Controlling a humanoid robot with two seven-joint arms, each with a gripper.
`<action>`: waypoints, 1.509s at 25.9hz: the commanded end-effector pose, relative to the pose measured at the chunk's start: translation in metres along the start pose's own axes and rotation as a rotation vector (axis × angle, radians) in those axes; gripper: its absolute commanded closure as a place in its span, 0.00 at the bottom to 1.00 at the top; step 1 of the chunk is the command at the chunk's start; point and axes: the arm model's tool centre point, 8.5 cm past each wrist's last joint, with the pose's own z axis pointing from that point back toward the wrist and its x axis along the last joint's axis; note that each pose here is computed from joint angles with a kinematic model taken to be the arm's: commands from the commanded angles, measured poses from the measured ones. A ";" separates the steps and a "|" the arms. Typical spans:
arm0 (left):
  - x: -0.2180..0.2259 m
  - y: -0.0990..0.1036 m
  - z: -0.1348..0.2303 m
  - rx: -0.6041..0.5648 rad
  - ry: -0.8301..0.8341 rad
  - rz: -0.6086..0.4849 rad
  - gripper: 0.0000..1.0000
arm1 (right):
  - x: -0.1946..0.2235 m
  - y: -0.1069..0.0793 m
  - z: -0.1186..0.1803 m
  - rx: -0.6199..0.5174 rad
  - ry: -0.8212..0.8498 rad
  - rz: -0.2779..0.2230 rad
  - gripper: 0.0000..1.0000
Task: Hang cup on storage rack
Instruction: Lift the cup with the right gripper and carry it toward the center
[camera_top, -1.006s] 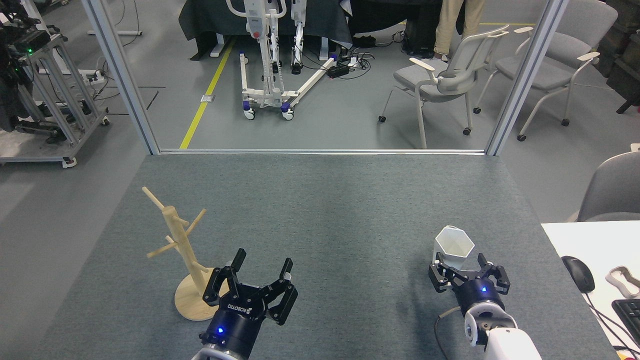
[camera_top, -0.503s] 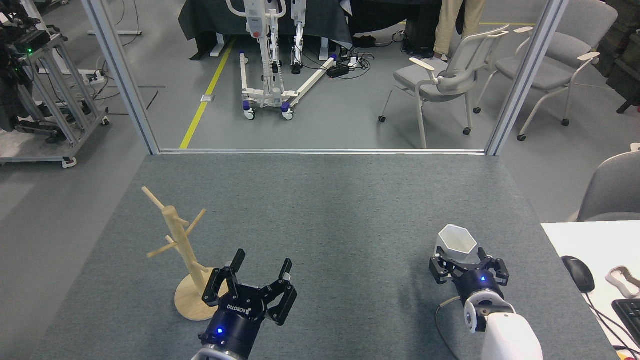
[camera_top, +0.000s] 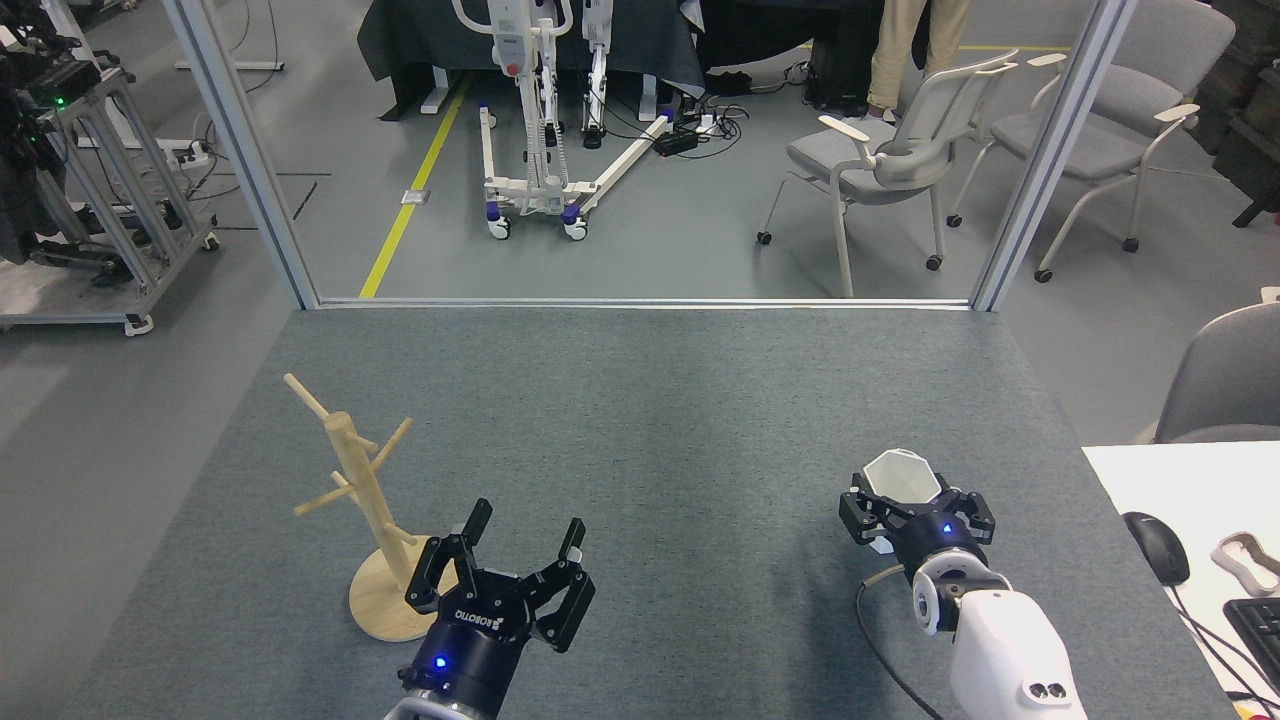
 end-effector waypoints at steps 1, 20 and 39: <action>0.001 0.000 0.000 0.000 0.000 0.002 0.00 | 0.002 -0.003 -0.001 -0.003 -0.006 0.005 0.01; 0.005 0.000 0.000 0.001 -0.017 0.004 0.00 | -0.001 -0.050 0.035 -0.185 -0.146 0.092 0.83; 0.035 -0.003 0.005 -0.003 -0.179 0.023 0.00 | 0.095 -0.089 0.143 -0.256 -0.348 0.117 0.91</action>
